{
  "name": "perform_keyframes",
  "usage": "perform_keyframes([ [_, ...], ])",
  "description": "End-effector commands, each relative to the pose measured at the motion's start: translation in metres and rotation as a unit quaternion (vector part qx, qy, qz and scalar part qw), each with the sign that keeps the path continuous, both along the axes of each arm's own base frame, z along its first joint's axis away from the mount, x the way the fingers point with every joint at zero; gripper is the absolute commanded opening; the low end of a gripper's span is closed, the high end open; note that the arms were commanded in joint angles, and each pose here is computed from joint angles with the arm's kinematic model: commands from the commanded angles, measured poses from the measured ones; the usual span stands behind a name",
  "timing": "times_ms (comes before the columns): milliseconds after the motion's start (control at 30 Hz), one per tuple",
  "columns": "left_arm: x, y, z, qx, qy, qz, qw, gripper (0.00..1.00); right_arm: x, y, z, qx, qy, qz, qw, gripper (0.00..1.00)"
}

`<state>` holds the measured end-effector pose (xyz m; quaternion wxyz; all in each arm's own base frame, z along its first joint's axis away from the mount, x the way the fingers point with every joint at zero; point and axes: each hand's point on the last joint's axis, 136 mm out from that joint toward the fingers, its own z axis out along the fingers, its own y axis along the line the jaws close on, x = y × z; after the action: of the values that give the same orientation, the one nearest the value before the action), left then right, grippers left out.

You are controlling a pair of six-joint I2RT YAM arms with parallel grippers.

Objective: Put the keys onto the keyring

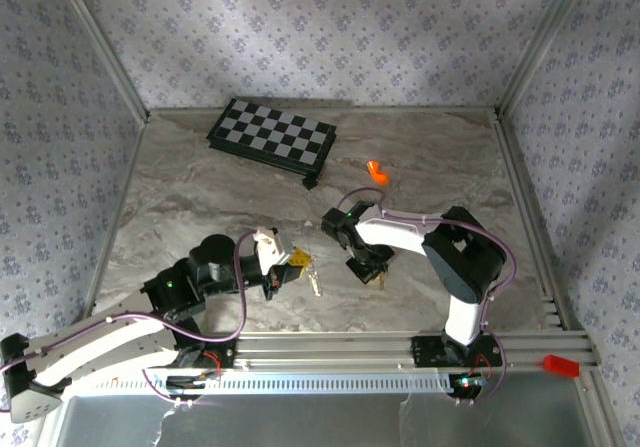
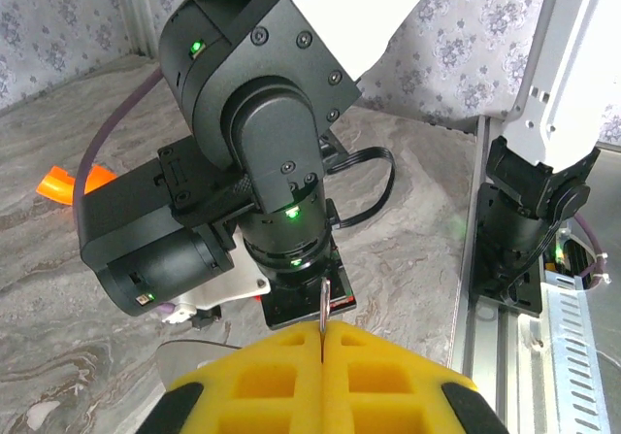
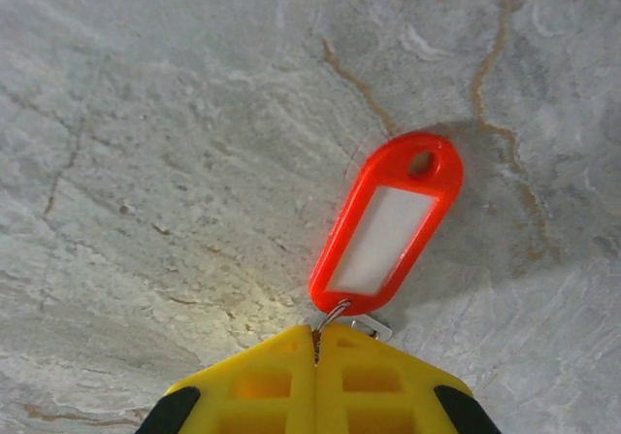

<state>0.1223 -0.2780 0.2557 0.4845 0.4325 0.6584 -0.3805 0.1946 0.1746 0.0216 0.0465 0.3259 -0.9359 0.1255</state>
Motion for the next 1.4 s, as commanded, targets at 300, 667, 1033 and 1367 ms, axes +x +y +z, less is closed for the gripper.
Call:
perform_keyframes([
  [300, -0.002, 0.000, 0.029, -0.043, -0.009, -0.006, 0.999, 0.00, 0.000, 0.011, 0.039, 0.075, -0.039, -0.013, 0.996, 0.00],
  [667, -0.007, 0.017, 0.031, -0.061, -0.008, 0.011, 0.998, 0.00, -0.008, 0.062, 0.102, 0.290, -0.128, 0.071, 0.946, 0.00],
  [1033, -0.029, 0.023, 0.052, -0.097, -0.037, -0.040, 0.994, 0.00, -0.061, 0.097, 0.245, 0.577, -0.203, 0.200, 0.766, 0.00],
  [1367, -0.056, 0.036, 0.079, -0.125, -0.066, -0.090, 0.986, 0.00, -0.105, 0.112, 0.309, 0.637, -0.168, 0.307, 0.687, 0.00],
])
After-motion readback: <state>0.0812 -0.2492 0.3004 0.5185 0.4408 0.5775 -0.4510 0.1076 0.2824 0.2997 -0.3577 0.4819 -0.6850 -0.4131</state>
